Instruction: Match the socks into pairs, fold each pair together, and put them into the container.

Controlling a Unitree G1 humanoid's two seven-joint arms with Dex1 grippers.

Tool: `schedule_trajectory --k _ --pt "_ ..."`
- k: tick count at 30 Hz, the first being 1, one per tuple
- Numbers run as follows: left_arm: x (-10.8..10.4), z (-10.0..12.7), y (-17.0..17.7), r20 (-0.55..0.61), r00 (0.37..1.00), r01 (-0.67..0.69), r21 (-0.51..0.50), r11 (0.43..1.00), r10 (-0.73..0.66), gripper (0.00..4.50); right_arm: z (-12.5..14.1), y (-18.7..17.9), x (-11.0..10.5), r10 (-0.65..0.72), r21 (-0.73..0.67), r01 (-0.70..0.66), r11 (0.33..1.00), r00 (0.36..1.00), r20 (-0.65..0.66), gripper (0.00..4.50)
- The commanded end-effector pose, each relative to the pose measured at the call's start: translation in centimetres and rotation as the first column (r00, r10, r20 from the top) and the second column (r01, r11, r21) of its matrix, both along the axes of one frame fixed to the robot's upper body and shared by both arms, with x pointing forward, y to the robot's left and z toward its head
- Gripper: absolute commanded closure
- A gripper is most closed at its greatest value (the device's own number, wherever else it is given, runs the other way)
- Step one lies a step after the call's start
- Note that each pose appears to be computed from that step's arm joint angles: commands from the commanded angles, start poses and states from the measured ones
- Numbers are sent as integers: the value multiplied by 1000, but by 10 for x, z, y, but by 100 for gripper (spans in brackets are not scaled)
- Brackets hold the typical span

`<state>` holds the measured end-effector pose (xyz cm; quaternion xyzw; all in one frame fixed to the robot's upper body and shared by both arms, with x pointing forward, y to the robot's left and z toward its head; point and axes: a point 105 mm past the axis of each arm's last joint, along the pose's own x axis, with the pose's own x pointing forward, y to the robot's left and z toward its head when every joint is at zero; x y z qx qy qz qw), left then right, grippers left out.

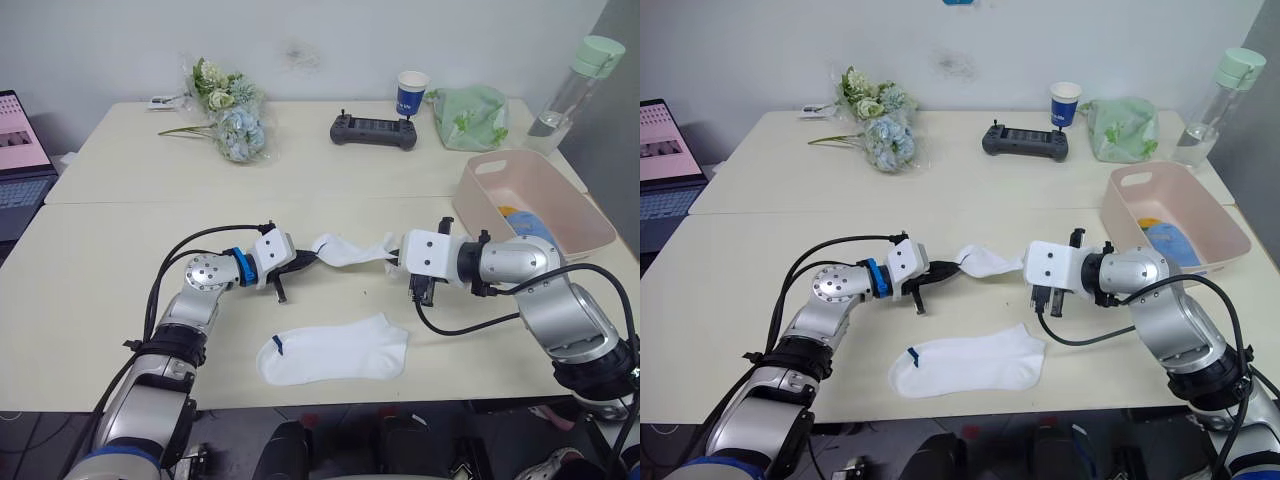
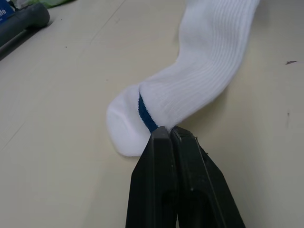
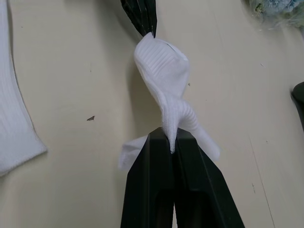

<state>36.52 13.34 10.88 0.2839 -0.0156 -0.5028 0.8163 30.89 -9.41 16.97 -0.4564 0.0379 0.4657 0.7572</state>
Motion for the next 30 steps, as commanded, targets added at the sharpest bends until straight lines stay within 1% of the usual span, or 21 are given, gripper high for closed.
schedule_trajectory --k 1,5,7,9,11,13,14,16,18,20,22,27,30 --pt "-14 29 11 5 998 61 5 998 -61 447 19 -6 -3 0 42 0 999 1000 4 450" --pt "-47 48 19 -120 979 175 62 983 -167 447 23 -8 -13 50 89 -39 995 991 -124 450" --pt "-68 54 25 -254 944 238 82 968 -210 447 24 -7 -19 89 102 -69 992 974 -210 450" --pt "-82 56 31 -361 906 274 102 956 -221 447 23 -8 -23 115 91 -94 991 957 -267 450" --pt "-86 52 37 -444 874 285 131 950 -200 447 18 -8 -21 121 68 -104 992 942 -313 450" --pt "-84 46 41 -471 864 283 160 946 -179 447 11 -9 -16 108 46 -99 994 935 -339 450" --pt "-78 42 41 -483 860 272 166 948 -162 447 6 -9 -12 100 41 -91 995 928 -358 450" --pt "-61 31 42 -492 861 248 192 949 -126 447 -7 -9 0 77 10 -79 997 921 -382 450" --pt "-47 26 40 -493 864 224 194 955 -103 447 -15 -8 11 54 -8 -62 998 919 -391 450" --pt "-29 27 32 -457 884 208 196 958 -98 447 -21 -5 25 29 -26 -42 999 920 -391 450" --pt "-16 33 24 -408 906 207 188 960 -116 447 -23 -3 38 9 -36 -24 999 924 -383 450" --pt "-9 43 12 -317 934 213 121 970 -165 447 -21 -1 53 -17 -23 9 1000 929 -369 450" --pt "-10 44 10 -285 944 195 72 978 -167 447 -21 2 56 -21 -5 21 1000 933 -359 450"
